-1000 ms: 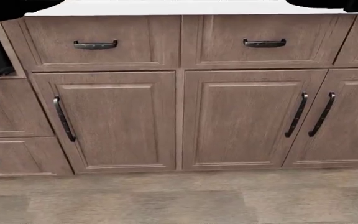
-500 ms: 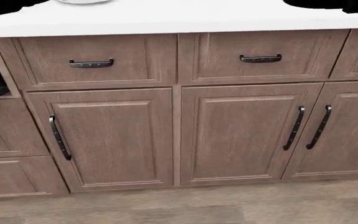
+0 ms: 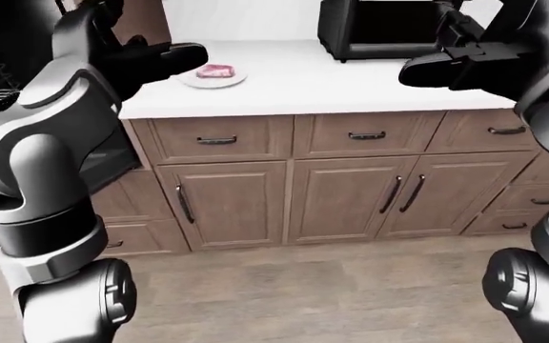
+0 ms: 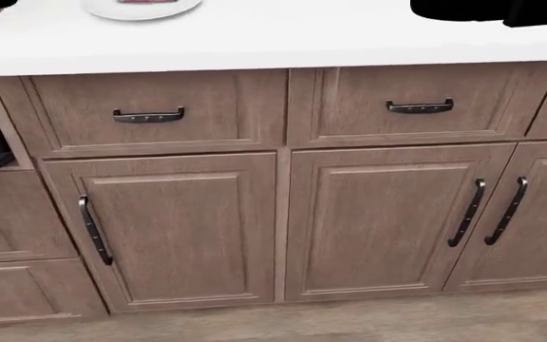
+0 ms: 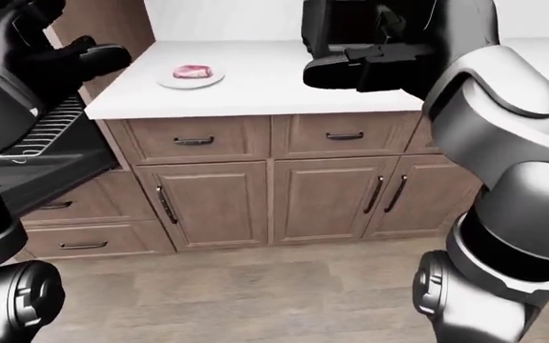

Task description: Place the steak on the rack of the oven.

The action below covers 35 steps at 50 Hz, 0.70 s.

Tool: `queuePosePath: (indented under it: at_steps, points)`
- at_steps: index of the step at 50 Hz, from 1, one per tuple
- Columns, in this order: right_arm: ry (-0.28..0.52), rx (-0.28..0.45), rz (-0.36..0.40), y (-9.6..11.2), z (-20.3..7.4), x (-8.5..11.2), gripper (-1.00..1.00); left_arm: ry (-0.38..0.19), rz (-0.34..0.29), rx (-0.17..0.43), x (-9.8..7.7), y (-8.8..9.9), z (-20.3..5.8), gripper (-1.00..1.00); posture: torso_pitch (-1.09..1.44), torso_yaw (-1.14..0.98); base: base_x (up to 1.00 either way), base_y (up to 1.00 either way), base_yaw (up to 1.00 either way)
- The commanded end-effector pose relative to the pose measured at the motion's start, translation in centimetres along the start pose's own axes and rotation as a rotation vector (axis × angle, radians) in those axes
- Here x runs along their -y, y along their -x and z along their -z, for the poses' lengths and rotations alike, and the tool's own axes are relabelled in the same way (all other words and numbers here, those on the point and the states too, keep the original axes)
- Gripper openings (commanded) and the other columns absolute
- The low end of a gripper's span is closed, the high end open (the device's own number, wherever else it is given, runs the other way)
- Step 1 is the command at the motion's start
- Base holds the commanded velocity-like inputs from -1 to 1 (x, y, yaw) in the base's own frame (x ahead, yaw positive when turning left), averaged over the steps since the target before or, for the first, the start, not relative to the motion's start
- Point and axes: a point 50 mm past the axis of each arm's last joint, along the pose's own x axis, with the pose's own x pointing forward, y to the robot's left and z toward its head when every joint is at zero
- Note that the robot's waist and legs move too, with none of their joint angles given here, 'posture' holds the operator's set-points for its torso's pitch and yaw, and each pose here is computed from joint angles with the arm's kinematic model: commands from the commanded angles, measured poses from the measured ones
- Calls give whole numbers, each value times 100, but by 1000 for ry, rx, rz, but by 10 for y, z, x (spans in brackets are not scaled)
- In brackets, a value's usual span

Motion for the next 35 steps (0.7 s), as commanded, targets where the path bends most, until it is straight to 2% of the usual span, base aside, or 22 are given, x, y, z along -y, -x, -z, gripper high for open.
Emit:
queuePosePath:
  at_steps: [1, 35]
  points:
    - [0, 62, 8, 2, -13, 0, 100, 8, 7, 76, 1, 4, -18, 100, 0, 0, 22, 12, 0]
    - [-1, 62, 2, 0, -8, 0, 100, -6, 8, 72, 1, 4, -16, 100, 0, 0, 26, 11, 0]
